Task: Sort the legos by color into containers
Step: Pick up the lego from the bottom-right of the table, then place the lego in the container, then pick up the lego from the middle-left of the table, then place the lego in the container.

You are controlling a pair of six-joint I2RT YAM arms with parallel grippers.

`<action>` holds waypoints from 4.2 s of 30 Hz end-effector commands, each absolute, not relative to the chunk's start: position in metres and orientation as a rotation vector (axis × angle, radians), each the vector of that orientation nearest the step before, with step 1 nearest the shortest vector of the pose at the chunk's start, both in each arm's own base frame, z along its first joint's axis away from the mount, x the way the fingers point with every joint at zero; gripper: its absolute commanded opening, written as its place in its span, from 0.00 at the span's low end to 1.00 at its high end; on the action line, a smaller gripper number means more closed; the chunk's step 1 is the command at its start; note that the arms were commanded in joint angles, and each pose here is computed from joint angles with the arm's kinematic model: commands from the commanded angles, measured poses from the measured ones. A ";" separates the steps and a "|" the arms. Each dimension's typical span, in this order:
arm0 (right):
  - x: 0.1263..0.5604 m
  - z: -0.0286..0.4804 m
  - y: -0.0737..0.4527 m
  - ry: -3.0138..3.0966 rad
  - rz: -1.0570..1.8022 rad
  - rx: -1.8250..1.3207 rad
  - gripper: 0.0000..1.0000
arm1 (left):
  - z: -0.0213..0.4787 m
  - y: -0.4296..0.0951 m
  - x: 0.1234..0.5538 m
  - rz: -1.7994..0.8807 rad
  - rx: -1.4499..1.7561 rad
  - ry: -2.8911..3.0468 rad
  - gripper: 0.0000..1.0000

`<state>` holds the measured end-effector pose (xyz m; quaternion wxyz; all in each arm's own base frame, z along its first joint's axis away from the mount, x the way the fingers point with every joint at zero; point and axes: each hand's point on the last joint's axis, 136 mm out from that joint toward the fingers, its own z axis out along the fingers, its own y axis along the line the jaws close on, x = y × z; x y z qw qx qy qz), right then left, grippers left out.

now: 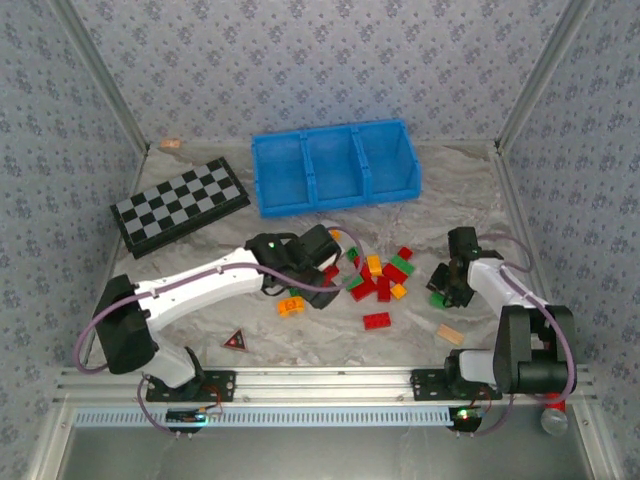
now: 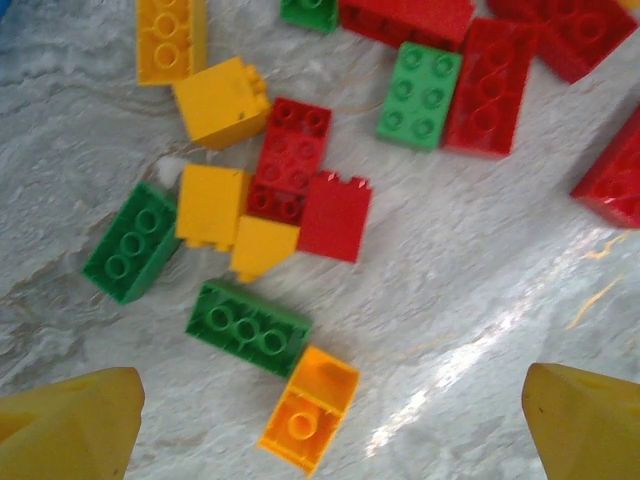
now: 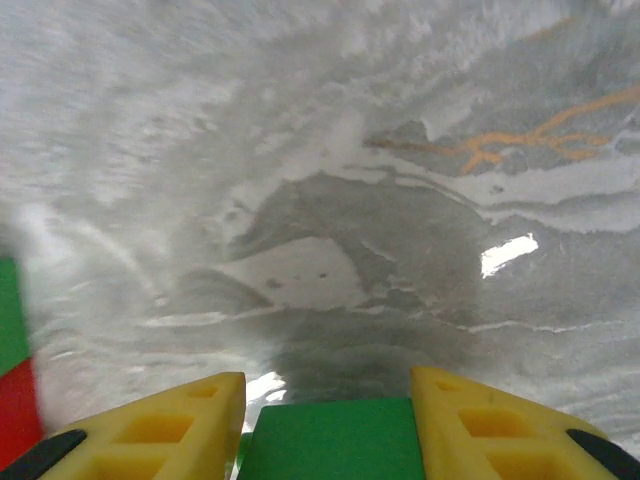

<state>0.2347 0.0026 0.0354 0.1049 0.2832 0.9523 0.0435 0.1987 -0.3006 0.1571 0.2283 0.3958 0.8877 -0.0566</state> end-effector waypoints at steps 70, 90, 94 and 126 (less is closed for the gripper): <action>0.517 0.222 0.133 2.333 0.109 -0.215 0.70 | 0.057 -0.444 0.126 -0.248 1.570 2.122 0.93; 0.339 0.224 0.070 2.447 0.130 0.009 0.72 | -0.007 -0.434 0.103 -0.250 1.748 2.320 0.60; 0.314 0.214 0.061 2.487 0.181 0.079 0.72 | -0.013 -0.426 0.096 -0.258 1.736 2.388 0.49; 0.227 0.082 0.092 2.771 0.427 0.263 0.75 | 0.233 -0.268 0.313 -0.448 0.559 2.435 0.18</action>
